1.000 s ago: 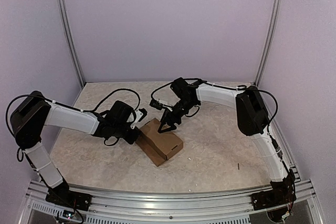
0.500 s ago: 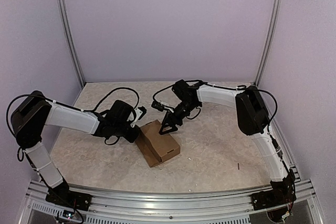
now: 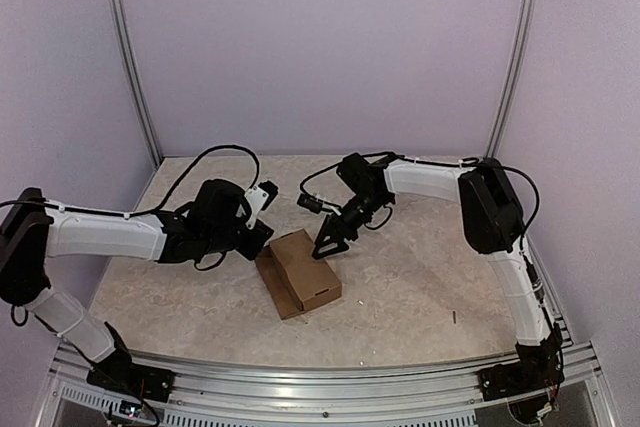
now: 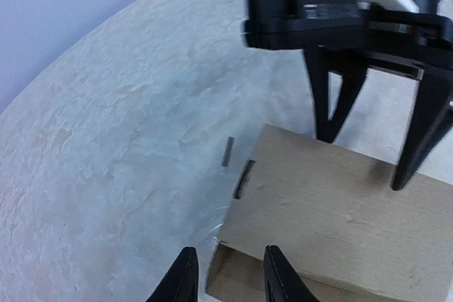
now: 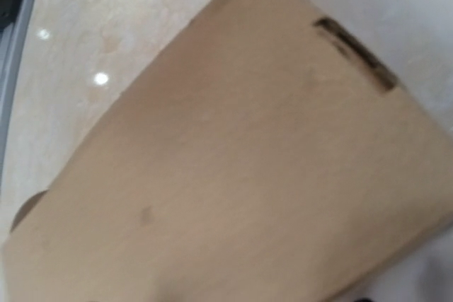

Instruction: Fold the paper box

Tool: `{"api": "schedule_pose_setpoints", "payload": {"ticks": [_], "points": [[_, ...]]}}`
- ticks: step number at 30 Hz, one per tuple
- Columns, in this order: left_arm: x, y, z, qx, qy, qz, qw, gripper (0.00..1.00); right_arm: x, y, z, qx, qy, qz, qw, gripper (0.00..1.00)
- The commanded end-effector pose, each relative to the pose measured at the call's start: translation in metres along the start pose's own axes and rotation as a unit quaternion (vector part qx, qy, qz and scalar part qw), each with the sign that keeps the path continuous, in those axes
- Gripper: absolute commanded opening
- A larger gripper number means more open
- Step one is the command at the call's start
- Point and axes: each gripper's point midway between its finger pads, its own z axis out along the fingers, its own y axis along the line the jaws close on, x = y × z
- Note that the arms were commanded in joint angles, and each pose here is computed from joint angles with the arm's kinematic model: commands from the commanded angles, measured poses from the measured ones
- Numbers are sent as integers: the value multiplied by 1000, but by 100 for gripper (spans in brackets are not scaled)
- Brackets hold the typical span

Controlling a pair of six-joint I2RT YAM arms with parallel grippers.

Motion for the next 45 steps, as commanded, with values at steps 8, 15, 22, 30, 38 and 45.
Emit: {"api": "schedule_pose_setpoints", "payload": {"ticks": [8, 15, 22, 30, 38, 45], "points": [[24, -164, -86, 200, -110, 81, 970, 33, 23, 31, -24, 24, 14, -8, 1000, 76], [60, -176, -50, 152, -16, 107, 982, 29, 28, 33, -11, 28, 26, 2, 999, 77], [74, -174, -43, 137, 16, 110, 984, 24, 26, 41, 3, 19, 37, -9, 999, 77], [86, -169, -46, 126, 40, 130, 983, 18, 24, 41, 15, 18, 46, -7, 999, 77], [93, -164, -45, 114, 53, 138, 982, 13, 34, 34, 28, 18, 61, 10, 998, 77], [95, -161, -44, 112, 53, 141, 982, 5, 34, 32, 31, 16, 61, 13, 998, 76]]}}
